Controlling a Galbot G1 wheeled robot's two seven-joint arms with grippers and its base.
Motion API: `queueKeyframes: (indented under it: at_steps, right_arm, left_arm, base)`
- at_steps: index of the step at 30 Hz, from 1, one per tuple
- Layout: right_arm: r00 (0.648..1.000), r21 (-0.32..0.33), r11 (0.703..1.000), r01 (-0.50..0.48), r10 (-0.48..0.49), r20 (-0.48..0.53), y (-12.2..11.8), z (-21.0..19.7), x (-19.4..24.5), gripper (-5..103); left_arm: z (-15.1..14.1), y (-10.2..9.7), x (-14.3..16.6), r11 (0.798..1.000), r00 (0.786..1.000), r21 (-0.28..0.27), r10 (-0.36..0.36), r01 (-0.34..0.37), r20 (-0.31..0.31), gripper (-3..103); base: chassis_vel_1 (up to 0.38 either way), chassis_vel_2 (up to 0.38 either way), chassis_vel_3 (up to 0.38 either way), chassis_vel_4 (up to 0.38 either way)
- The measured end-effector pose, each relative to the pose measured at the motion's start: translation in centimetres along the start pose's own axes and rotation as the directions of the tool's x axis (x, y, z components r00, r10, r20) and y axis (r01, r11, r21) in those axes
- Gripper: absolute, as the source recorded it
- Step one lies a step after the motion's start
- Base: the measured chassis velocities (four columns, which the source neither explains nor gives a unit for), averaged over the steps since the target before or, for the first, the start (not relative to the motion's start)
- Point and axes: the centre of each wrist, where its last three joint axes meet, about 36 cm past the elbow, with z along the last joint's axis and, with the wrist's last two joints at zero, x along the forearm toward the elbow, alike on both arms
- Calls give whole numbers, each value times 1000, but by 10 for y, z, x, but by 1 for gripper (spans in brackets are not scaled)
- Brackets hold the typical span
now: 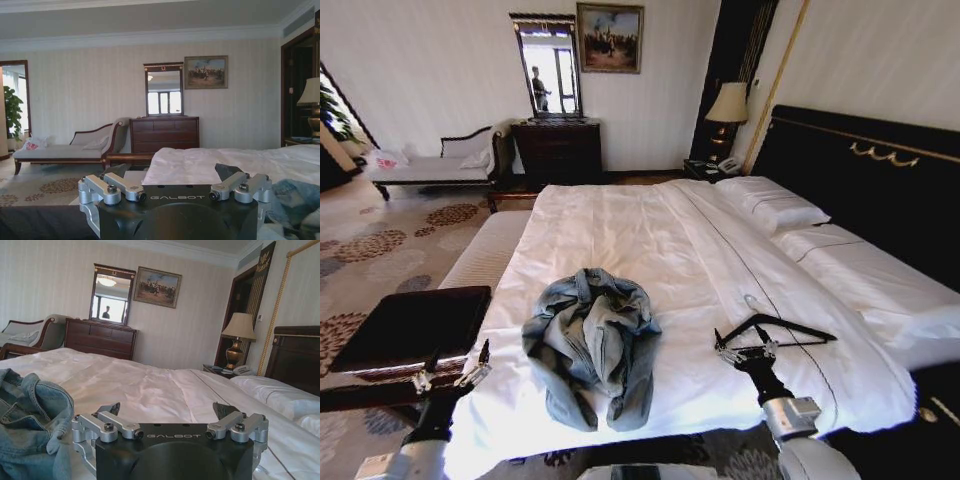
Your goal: Pick up the clothes from the bed and hang them on the clothes hanger.
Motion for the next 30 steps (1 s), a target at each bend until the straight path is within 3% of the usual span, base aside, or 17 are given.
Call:
queueKeyframes:
  at_steps: [7, 13, 17, 20, 22, 25, 26, 28, 30]
  right_arm:
    - [1000, -17, 1000, -7, 7, -9, 3, 3, -1, 100]
    - [999, 12, 999, 35, -34, -33, 3, 3, 1, 100]
    - [995, -24, 997, 70, -71, -72, 7, 2, -15, 100]
    - [985, -103, 988, 112, -124, -122, 5, -12, -43, 100]
    - [982, -121, 985, 125, -141, -130, 5, -16, -50, 100]
    - [961, -207, 960, 187, -222, -162, 1, -33, -104, 100]
    - [961, -207, 960, 187, -222, -162, 1, -33, -104, 100]
    - [950, -247, 947, 206, -254, -180, 2, -41, -145, 100]
    - [937, -238, 940, 245, -292, -190, 3, -49, -184, 100]
  left_arm:
    - [1, 1, 0, 1000, 1000, 2, -5, 5, -3, 100]
    - [5, 2, 1, 1000, 1000, 2, -13, 13, -13, 100]
    - [10, 5, 3, 999, 999, 14, -39, 39, -35, 100]
    - [13, 13, 2, 998, 997, 24, -60, 61, -54, 100]
    - [14, 14, 1, 998, 996, 25, -62, 63, -57, 100]
    - [16, 17, -4, 996, 994, 36, -73, 76, -75, 100]
    - [16, 17, -4, 996, 994, 36, -73, 76, -75, 100]
    - [17, 16, -6, 994, 992, 49, -89, 93, -85, 100]
    - [18, 13, -6, 992, 990, 62, -101, 108, -97, 100]
  base:
    - [-28, 69, 32, -63]
    - [0, 0, 0, 0]
    - [0, 0, 0, 0]
    - [0, 0, 0, 0]
    - [0, 0, 0, 0]
    - [0, 0, 0, 0]
    - [0, 0, 0, 0]
    - [0, 0, 0, 0]
    - [0, 0, 0, 0]
